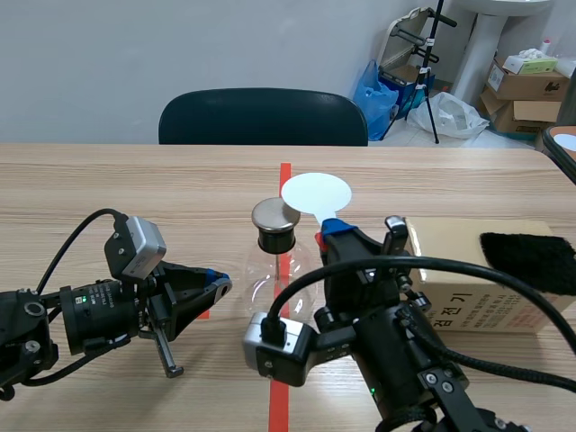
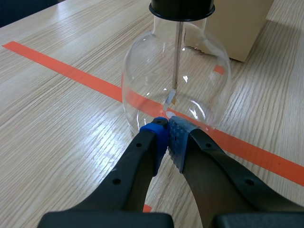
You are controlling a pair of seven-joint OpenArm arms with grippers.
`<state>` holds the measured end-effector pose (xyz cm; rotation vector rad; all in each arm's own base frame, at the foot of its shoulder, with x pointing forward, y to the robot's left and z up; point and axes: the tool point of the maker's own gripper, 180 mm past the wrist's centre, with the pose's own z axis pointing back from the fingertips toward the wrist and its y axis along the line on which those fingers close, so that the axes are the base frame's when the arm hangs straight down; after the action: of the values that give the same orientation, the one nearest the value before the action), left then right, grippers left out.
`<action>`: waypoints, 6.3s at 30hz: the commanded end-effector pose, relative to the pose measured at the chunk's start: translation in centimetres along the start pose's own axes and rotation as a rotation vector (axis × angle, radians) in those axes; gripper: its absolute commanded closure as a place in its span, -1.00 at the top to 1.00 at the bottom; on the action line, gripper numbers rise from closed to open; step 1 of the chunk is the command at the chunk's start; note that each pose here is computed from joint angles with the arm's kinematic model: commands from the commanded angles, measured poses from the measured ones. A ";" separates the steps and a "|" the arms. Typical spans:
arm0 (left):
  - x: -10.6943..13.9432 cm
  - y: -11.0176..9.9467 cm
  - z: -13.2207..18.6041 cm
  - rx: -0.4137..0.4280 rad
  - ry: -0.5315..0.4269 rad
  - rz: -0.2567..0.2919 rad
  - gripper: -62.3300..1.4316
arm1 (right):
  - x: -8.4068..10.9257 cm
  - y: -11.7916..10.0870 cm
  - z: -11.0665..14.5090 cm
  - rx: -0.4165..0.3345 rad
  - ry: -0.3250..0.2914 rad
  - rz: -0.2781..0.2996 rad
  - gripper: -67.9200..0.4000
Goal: Do the electroscope experiment
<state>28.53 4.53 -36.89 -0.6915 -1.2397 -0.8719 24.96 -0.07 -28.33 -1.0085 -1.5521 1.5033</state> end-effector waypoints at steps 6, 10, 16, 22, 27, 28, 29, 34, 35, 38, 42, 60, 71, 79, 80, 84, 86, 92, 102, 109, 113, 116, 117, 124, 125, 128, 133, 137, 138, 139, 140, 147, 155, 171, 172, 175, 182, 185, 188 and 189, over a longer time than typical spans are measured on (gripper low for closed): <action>0.9 0.3 0.0 0.001 -0.028 -0.013 -0.86 | 1.3 -0.7 -0.2 -0.028 -0.089 0.010 -0.95; 0.9 0.3 0.0 0.001 -0.028 -0.013 -0.86 | 2.0 -0.7 -0.1 -0.028 -0.124 0.010 -0.95; 0.9 0.3 0.0 0.001 -0.028 -0.013 -0.86 | 2.4 -0.7 -0.1 -0.028 -0.146 0.011 -0.95; 0.9 0.3 0.0 0.001 -0.028 -0.013 -0.86 | 2.5 -0.7 0.0 -0.027 -0.156 0.011 -0.95; 0.9 0.3 0.0 0.001 -0.028 -0.013 -0.86 | 2.5 -0.7 0.0 -0.027 -0.156 0.011 -0.95; 0.9 0.3 0.0 0.001 -0.028 -0.013 -0.86 | 2.5 -0.7 0.0 -0.027 -0.156 0.011 -0.95; 0.9 0.3 0.0 0.001 -0.028 -0.013 -0.86 | 2.5 -0.7 0.0 -0.027 -0.156 0.011 -0.95; 0.9 0.3 0.0 0.001 -0.028 -0.013 -0.86 | 2.5 -0.7 0.0 -0.027 -0.156 0.011 -0.95; 0.9 0.3 0.0 0.001 -0.028 -0.013 -0.86 | 2.5 -0.7 0.0 -0.027 -0.156 0.011 -0.95; 0.9 0.3 0.0 0.001 -0.028 -0.013 -0.86 | 2.5 -0.7 0.0 -0.027 -0.156 0.011 -0.95; 0.9 0.3 0.0 0.001 -0.028 -0.013 -0.86 | 2.5 -0.7 0.0 -0.027 -0.156 0.011 -0.95; 0.9 0.3 0.0 0.001 -0.028 -0.013 -0.86 | -0.4 -0.7 -0.3 -0.028 0.007 0.008 -0.95; 0.9 0.3 0.0 0.001 -0.028 -0.013 -0.86 | -5.5 -0.7 0.5 -0.029 0.295 0.004 -0.95; 0.9 0.3 0.0 0.001 -0.028 -0.013 -0.86 | -7.7 -0.7 1.3 -0.030 0.425 0.002 -0.95; 0.9 0.3 0.0 0.001 -0.028 -0.013 -0.86 | -7.8 -0.7 1.4 -0.030 0.432 0.002 -0.95; 0.9 0.3 0.0 0.001 -0.028 -0.013 -0.86 | -8.0 -0.7 1.5 -0.030 0.443 0.002 -0.95; 0.9 0.3 0.0 0.001 -0.028 -0.013 -0.86 | -8.0 -0.7 1.5 -0.030 0.442 0.002 -0.95; 0.9 0.3 0.0 0.001 -0.028 -0.013 -0.86 | -6.8 -0.7 1.0 -0.029 0.373 0.003 -0.95; 0.9 0.3 0.0 0.001 -0.028 -0.013 -0.86 | -3.0 -0.7 -0.1 -0.029 0.154 0.006 -0.95; 0.9 0.3 0.0 0.001 -0.028 -0.013 -0.86 | -0.1 -0.7 -0.3 -0.028 -0.010 0.009 -0.95; 0.9 0.3 0.0 0.001 -0.028 -0.013 -0.86 | 1.3 -0.7 -0.2 -0.028 -0.086 0.010 -0.95; 0.9 0.3 0.0 0.001 -0.028 -0.013 -0.86 | 2.1 -0.7 -0.1 -0.028 -0.132 0.010 -0.95; 0.9 0.3 0.0 0.001 -0.028 -0.013 -0.86 | 2.3 -0.7 -0.1 -0.028 -0.144 0.011 -0.95; 0.9 0.3 0.0 0.001 -0.028 -0.013 -0.86 | 2.7 -0.7 0.0 -0.027 -0.167 0.011 -0.95; 0.9 0.3 0.0 0.001 -0.028 -0.013 -0.86 | 2.7 -0.7 0.0 -0.027 -0.167 0.011 -0.95; 0.9 0.3 0.0 0.001 -0.028 -0.013 -0.86 | 2.7 -0.7 0.0 -0.027 -0.167 0.011 -0.95; 0.9 0.3 0.1 0.002 -0.026 -0.014 -0.86 | 2.7 -0.7 0.0 -0.027 -0.167 0.011 -0.95; 0.9 0.3 0.1 0.002 -0.026 -0.014 -0.86 | 2.7 -0.7 0.0 -0.027 -0.167 0.011 -0.95; 0.9 0.3 0.1 0.002 -0.026 -0.014 -0.86 | 2.7 -0.7 0.0 -0.027 -0.167 0.011 -0.95; 0.9 0.3 0.1 0.002 -0.026 -0.014 -0.86 | 2.7 -0.7 0.0 -0.027 -0.167 0.011 -0.95; 0.9 0.3 0.1 0.002 -0.026 -0.014 -0.86 | 2.7 -0.7 0.0 -0.027 -0.167 0.011 -0.95; 0.9 0.3 0.1 0.002 -0.026 -0.014 -0.86 | 2.7 -0.7 0.0 -0.027 -0.167 0.011 -0.95; 0.9 0.3 0.1 0.002 -0.026 -0.014 -0.86 | 2.7 -0.7 0.0 -0.027 -0.166 0.011 -0.95; 0.9 0.3 0.1 0.002 -0.026 -0.014 -0.86 | -0.4 -0.7 -0.3 -0.028 0.007 0.008 -0.95; 0.9 0.3 0.1 0.002 -0.026 -0.014 -0.86 | -0.8 -0.7 -0.2 -0.028 0.028 0.008 -0.95; 0.9 0.3 0.1 0.002 -0.026 -0.014 -0.86 | -1.9 -0.7 -0.2 -0.028 0.090 0.007 -0.95; 0.9 0.3 0.1 0.002 -0.026 -0.014 -0.86 | -4.6 -0.7 0.3 -0.029 0.245 0.005 -0.95; 0.9 0.3 0.1 0.002 -0.026 -0.014 -0.86 | -5.7 -0.7 0.6 -0.029 0.307 0.004 -0.95; 0.9 0.3 0.1 0.002 -0.026 -0.014 -0.86 | -6.7 -0.7 0.9 -0.029 0.365 0.003 -0.95; 0.9 0.3 0.1 0.002 -0.026 -0.014 -0.86 | -6.9 -0.7 1.0 -0.029 0.380 0.003 -0.95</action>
<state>28.56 4.88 -36.95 -0.6822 -1.2368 -0.8758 26.58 -6.58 -28.29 -1.2106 -1.2841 1.2277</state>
